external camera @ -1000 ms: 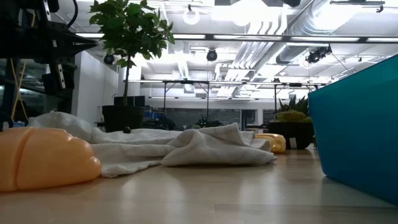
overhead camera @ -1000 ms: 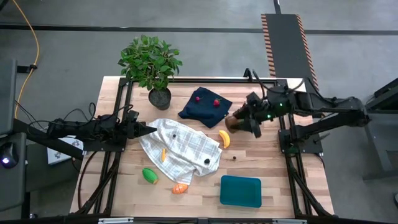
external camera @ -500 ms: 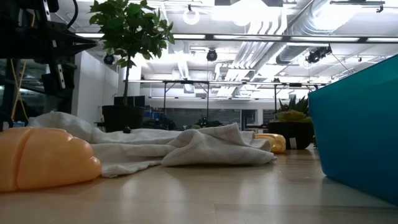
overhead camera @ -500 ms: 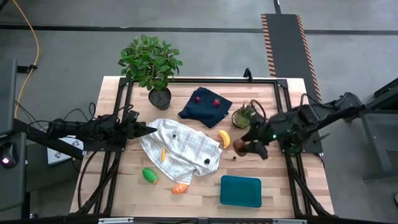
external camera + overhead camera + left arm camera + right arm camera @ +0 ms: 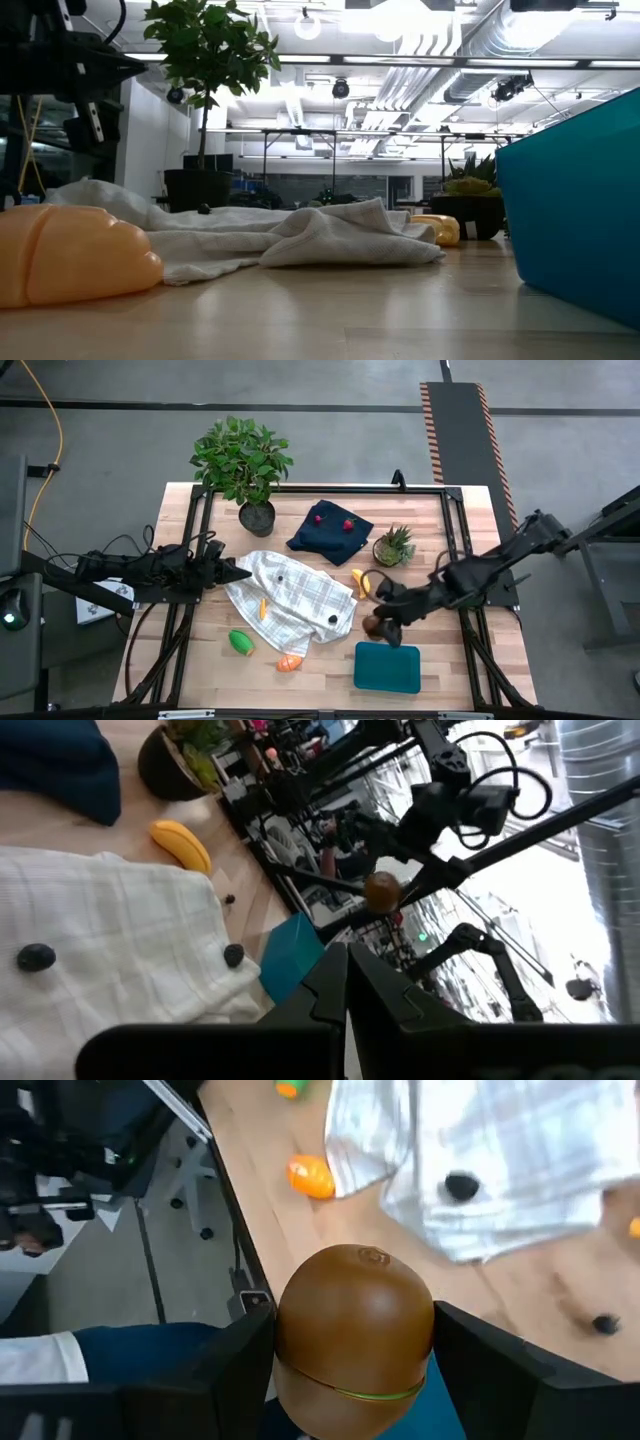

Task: Pick and placing Produce into tupperware
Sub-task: Put the kiwi into the bin

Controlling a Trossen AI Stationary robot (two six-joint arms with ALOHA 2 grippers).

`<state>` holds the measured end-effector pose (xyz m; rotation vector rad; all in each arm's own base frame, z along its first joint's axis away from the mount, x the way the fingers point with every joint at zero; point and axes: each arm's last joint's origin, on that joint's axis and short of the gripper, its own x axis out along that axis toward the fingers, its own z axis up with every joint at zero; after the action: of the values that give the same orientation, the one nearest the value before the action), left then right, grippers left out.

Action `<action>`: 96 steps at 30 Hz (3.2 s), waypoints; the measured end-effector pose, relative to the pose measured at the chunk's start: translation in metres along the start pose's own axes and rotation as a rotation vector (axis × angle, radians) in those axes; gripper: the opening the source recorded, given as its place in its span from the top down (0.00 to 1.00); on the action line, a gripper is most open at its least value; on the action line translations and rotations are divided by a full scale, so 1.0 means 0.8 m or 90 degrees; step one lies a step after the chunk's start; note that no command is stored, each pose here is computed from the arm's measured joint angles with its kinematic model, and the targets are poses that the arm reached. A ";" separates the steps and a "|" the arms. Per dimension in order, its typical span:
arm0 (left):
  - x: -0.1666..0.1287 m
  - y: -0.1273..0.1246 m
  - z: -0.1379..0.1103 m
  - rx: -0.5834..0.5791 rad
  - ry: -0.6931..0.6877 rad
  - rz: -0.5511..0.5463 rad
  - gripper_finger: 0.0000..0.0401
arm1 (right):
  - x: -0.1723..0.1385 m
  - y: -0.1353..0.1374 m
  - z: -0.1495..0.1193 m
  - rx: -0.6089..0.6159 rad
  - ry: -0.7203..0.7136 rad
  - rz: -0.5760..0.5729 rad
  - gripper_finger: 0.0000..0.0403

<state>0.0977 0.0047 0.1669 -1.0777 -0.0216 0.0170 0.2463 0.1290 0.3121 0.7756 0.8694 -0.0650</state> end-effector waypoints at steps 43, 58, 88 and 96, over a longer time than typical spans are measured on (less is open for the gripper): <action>0.000 -0.001 0.000 0.086 0.011 -0.013 1.00 | 0.124 0.026 -0.086 0.249 0.213 -0.234 0.40; 0.000 -0.002 0.000 0.087 0.011 -0.014 1.00 | 0.146 0.019 -0.099 0.302 0.226 -0.287 0.40; 0.000 -0.003 -0.001 0.103 0.029 -0.030 1.00 | 0.174 0.004 -0.114 0.402 0.201 -0.374 0.40; 0.000 -0.003 -0.001 0.103 0.029 -0.030 1.00 | 0.175 0.006 -0.113 0.405 0.201 -0.363 0.40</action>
<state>0.0977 0.0029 0.1684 -0.9148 -0.0051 -0.0477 0.2806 0.2249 0.1797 1.1215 1.3803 -0.7698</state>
